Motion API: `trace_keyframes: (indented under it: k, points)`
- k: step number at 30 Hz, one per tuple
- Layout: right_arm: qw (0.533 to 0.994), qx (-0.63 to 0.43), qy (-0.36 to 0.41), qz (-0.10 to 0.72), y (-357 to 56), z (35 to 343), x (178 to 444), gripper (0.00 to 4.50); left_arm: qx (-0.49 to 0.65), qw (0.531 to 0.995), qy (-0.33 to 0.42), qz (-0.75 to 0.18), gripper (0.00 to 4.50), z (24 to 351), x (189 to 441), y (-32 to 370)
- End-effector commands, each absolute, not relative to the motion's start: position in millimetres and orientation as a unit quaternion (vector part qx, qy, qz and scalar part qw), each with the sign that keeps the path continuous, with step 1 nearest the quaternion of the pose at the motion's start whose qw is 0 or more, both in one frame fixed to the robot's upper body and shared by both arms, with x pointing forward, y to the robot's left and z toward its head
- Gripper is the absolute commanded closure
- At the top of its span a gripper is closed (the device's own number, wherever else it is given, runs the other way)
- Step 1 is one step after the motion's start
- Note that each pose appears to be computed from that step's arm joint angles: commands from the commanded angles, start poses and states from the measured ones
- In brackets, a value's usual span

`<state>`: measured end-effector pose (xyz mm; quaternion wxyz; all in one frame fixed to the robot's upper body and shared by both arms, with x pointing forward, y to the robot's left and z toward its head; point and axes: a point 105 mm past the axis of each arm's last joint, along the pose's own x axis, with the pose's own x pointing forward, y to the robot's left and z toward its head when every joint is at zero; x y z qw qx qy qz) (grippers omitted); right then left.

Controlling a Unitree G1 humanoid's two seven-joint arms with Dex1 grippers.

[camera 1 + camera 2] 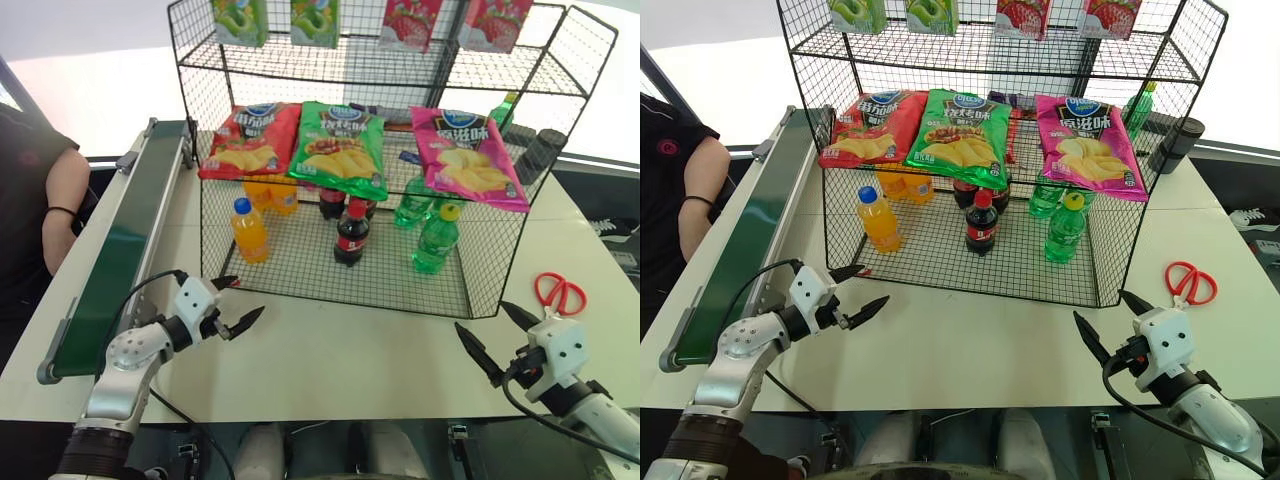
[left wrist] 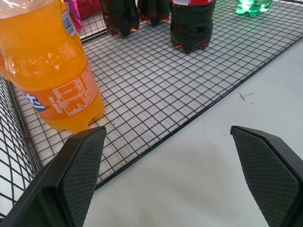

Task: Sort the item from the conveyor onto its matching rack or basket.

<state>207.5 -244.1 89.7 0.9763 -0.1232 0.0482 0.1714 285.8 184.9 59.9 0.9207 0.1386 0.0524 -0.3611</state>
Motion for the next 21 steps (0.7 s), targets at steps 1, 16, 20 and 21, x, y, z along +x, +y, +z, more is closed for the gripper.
trace_keyframes:
  k: [1, 16, 20, 21]
  points:
    - [0.976, -0.136, 0.024, 0.168, -245.5, 100.5, 210.1, 0.05, 0.145, 0.926, 0.033, -0.348, 0.0, 69.5, 287.1, 192.4]
    - [0.975, -0.137, 0.02, 0.174, -242.0, 102.4, 215.5, 0.05, 0.151, 0.932, 0.03, -0.329, 0.0, 69.3, 292.5, 193.3]
    - [0.975, -0.135, 0.02, 0.175, -240.9, 102.4, 216.2, 0.05, 0.151, 0.931, 0.03, -0.332, 0.0, 69.2, 293.2, 192.2]
    - [0.975, -0.135, 0.02, 0.175, -240.9, 102.4, 216.3, 0.05, 0.151, 0.93, 0.03, -0.332, 0.0, 69.2, 293.6, 191.9]
